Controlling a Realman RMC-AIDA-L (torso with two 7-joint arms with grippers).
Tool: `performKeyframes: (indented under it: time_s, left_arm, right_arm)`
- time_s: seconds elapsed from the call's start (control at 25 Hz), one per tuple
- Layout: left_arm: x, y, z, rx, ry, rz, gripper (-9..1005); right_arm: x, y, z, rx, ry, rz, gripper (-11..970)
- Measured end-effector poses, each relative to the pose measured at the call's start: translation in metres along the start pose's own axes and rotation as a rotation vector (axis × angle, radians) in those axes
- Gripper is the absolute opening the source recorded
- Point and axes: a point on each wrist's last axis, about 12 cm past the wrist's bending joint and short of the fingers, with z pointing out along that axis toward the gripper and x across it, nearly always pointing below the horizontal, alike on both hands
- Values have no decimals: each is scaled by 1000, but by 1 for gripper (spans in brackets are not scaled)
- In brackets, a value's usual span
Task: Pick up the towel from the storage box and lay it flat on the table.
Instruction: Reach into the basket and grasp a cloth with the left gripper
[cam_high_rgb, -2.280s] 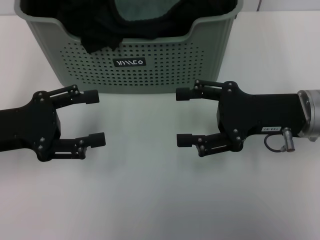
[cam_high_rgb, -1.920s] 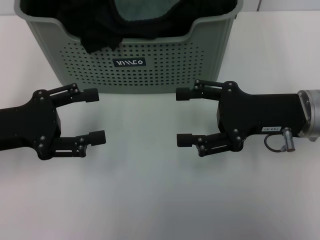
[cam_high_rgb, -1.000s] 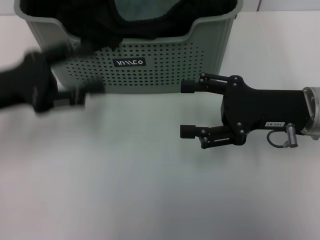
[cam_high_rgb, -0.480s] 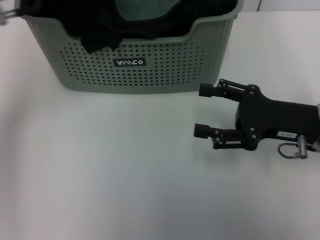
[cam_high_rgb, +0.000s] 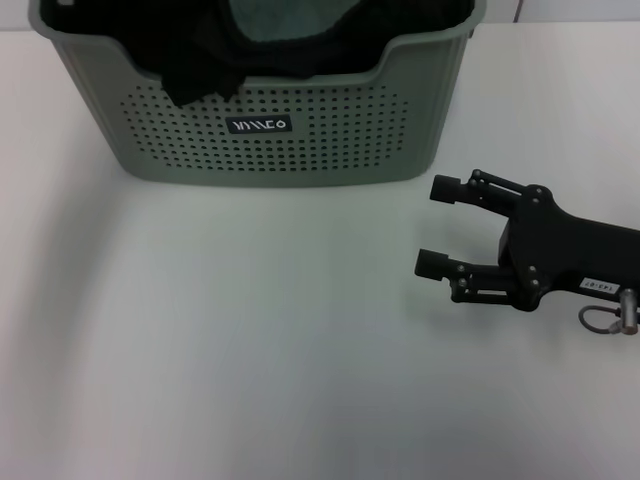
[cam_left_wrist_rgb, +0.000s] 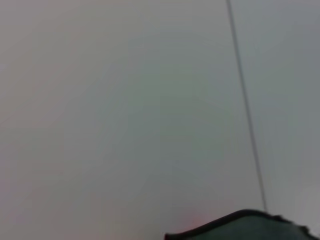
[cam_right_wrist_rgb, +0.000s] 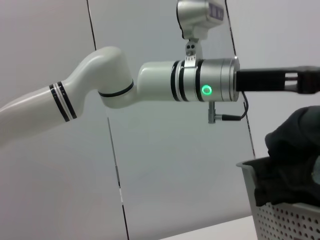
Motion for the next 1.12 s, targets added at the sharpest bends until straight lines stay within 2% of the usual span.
performKeyframes:
  time_s: [0.32, 0.68, 1.12]
  left_arm:
    - [19, 2, 6, -20, 73, -1, 630]
    - [25, 5, 8, -44, 88, -17, 574]
    - [26, 5, 8, -45, 96, -7, 158]
  right_arm:
    - [-2, -2, 3, -5, -2, -6, 870]
    - [-1, -2, 2, 0, -3, -4, 870]
    - [0, 0, 0, 8, -11, 0, 870]
